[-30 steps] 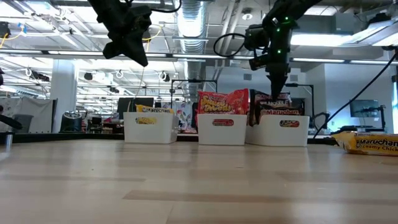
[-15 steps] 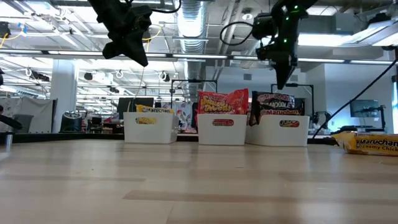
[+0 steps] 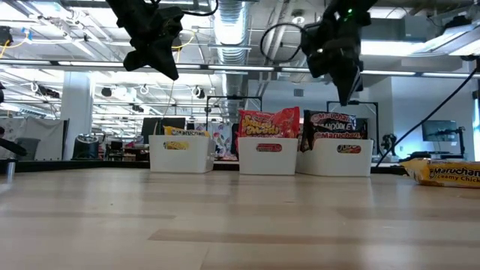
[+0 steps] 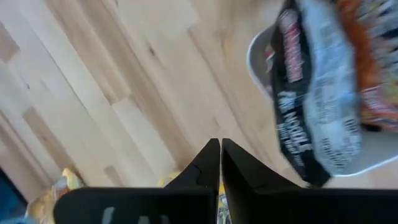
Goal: Sort Maruchan noodles
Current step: Put the black noodle pack into the right white bin
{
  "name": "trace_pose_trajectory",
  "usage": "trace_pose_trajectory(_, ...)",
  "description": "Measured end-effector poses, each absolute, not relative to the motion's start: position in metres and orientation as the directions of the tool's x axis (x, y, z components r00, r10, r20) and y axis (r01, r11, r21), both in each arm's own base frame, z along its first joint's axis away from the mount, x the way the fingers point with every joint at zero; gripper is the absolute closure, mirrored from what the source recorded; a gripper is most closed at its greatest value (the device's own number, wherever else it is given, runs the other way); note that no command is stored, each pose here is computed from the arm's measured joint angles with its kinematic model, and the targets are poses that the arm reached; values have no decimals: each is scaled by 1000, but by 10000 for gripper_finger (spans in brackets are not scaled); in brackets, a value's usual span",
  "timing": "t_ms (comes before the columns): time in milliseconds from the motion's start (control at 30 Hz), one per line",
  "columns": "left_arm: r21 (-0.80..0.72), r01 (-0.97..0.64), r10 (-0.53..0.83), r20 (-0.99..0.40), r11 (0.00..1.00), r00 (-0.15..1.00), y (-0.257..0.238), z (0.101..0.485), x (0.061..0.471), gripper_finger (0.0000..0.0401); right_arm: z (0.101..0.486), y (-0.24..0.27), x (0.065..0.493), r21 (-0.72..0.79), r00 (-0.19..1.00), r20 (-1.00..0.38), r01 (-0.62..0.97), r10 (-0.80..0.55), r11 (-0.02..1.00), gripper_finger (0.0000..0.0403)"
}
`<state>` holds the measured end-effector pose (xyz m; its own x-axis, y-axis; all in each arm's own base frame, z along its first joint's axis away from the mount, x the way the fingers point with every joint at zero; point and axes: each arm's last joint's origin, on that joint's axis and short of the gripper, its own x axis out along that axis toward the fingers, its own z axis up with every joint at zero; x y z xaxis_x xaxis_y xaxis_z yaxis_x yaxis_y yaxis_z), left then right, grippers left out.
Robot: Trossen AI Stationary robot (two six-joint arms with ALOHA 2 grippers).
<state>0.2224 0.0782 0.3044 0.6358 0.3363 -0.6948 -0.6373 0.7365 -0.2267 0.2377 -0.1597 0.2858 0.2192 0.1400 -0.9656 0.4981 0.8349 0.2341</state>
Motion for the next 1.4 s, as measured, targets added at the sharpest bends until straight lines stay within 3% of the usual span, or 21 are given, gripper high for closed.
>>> trace_pose_trajectory(267,-226,-637,336,-695,737,636,78,304,222,401,253,-160,259,234,90,-972,494,218,837,375)
trace_pose_trajectory(600,-222,-636,337,-695,739,635,78,304,222,401,228,-180,261,10,-76,-995,547,62,837,380)
trace_pose_trajectory(867,-219,-636,339,-695,740,634,78,304,222,401,228,-207,251,-73,-51,-997,620,-52,781,380)
trace_pose_trajectory(1067,-219,-636,339,-695,740,634,78,304,222,401,233,-208,246,-74,-54,-997,599,-52,797,380)
trace_pose_trajectory(1400,-213,-640,347,-694,738,631,78,304,222,401,286,-196,235,-77,164,-958,645,-236,760,381)
